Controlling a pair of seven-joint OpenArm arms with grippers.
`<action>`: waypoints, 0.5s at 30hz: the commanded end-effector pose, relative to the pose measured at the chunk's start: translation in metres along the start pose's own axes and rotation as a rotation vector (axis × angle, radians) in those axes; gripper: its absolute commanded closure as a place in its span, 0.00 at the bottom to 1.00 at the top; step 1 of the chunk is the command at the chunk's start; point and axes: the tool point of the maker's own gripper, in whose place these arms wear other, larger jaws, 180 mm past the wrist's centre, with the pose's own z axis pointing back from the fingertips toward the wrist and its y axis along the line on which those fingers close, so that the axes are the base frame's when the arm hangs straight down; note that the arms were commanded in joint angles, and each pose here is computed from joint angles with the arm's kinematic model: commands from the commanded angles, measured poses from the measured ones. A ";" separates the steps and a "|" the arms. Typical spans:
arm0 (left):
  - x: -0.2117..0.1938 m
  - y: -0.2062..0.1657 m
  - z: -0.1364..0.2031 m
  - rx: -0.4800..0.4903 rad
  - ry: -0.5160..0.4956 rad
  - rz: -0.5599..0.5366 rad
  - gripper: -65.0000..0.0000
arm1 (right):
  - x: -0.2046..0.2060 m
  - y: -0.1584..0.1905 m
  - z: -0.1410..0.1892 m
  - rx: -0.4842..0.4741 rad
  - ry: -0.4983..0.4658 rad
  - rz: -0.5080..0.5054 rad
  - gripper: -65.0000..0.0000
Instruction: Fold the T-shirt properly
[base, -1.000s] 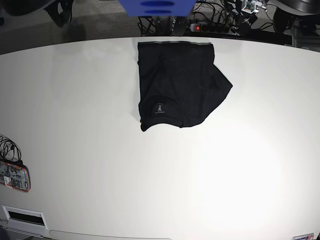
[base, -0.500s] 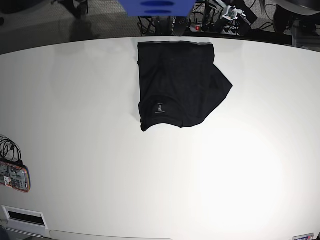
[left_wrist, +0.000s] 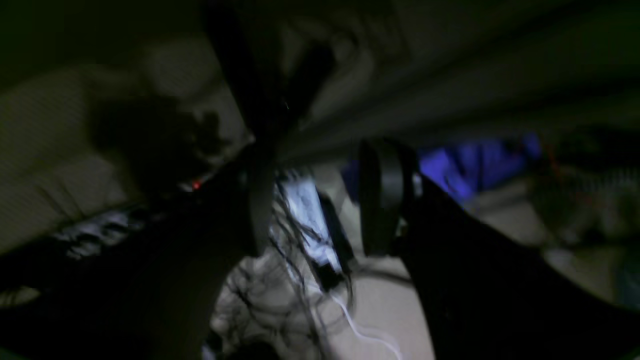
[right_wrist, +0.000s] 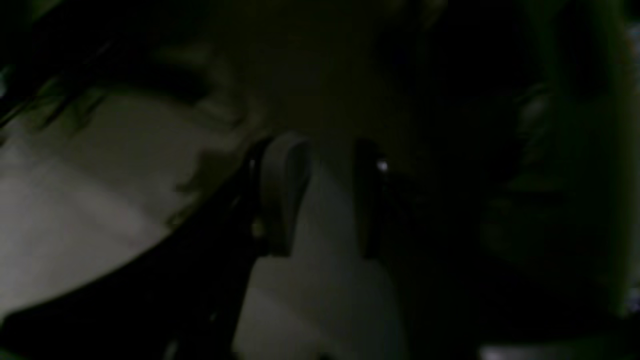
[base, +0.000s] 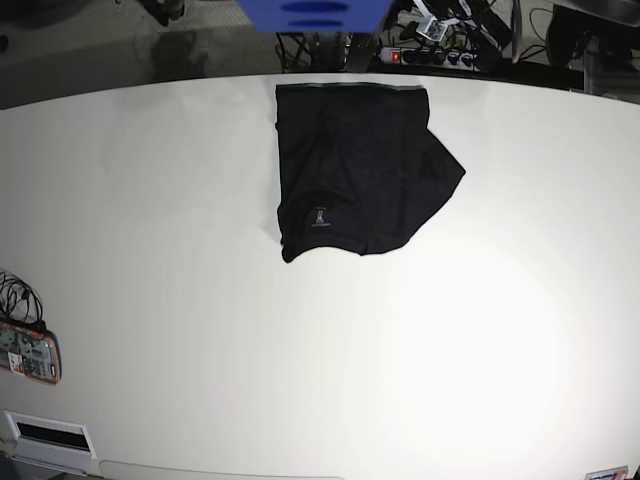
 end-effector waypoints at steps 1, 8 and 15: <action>-0.003 0.002 0.005 -0.008 0.011 -0.004 0.59 | 0.005 -0.013 -0.015 -0.034 -0.030 0.010 0.72; -0.043 0.002 -0.002 -0.047 0.314 -0.074 0.59 | -0.009 -0.021 -0.044 -0.054 0.092 -0.019 0.72; -0.087 0.037 0.021 0.010 0.931 -0.185 0.59 | -0.079 -0.006 -0.050 -0.077 0.736 -0.124 0.72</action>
